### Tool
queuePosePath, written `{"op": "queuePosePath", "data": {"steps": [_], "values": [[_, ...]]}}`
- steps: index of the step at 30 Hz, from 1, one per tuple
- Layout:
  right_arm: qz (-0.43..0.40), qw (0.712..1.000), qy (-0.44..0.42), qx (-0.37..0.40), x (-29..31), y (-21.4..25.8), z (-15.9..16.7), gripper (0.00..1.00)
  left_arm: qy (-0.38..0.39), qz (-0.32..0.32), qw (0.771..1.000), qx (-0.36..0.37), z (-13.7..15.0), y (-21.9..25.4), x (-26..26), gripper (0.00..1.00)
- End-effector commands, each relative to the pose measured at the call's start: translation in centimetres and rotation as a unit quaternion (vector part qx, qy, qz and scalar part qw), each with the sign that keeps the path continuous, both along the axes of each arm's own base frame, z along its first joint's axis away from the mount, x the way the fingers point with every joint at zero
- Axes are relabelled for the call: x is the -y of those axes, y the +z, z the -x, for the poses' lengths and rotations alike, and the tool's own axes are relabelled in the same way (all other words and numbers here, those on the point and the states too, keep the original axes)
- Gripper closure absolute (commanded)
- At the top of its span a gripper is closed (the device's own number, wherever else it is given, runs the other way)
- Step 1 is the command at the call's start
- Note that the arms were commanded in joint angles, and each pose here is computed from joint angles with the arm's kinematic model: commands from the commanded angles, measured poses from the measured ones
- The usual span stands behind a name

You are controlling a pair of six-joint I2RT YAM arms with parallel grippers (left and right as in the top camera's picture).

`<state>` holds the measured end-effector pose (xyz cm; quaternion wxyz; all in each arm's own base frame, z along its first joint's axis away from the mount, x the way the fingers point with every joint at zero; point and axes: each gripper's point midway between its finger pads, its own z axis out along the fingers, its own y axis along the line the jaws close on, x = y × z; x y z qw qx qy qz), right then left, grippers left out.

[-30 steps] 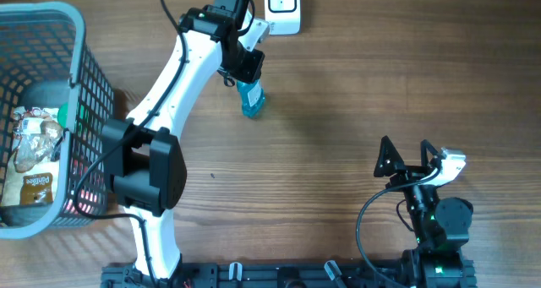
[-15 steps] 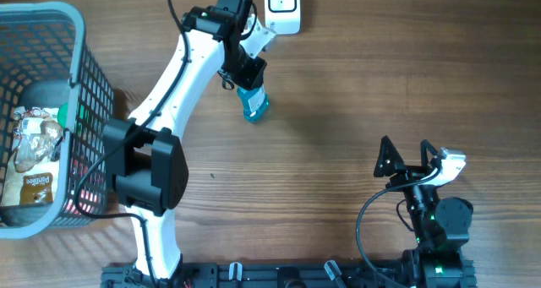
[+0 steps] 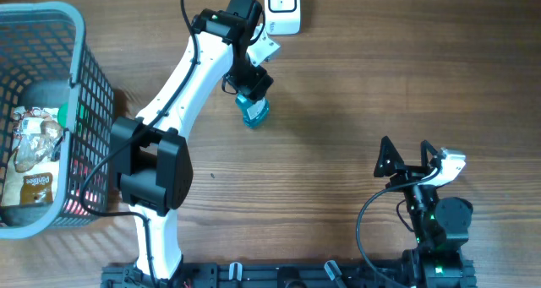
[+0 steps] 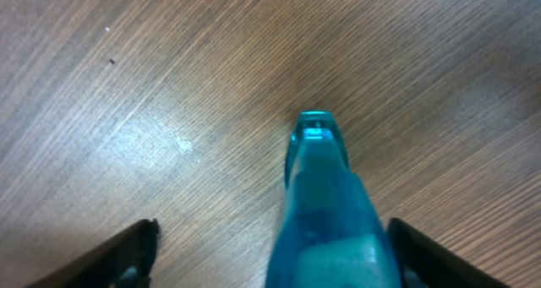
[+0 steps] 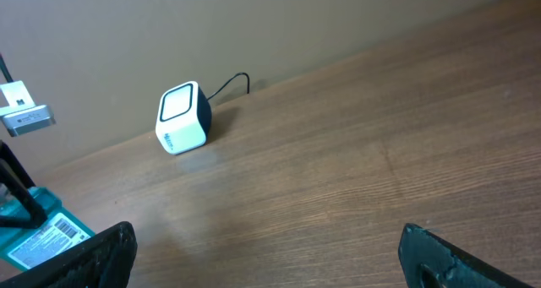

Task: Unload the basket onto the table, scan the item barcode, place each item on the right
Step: 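Lift the bottle out and set it upright near the scanner, then reach the left gripper into the basket and grasp the green-lidded jar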

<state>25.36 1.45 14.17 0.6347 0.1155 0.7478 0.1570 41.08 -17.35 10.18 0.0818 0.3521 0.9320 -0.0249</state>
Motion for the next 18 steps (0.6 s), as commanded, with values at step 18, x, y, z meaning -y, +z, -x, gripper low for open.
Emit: {"op": "queuePosePath", "data": {"steps": [18], "values": [[-0.005,1.0,-0.009,-0.007,0.2,-0.4,0.0,0.0,0.01,0.071,0.989,0.127,2.3,11.6,5.3,0.0]]}}
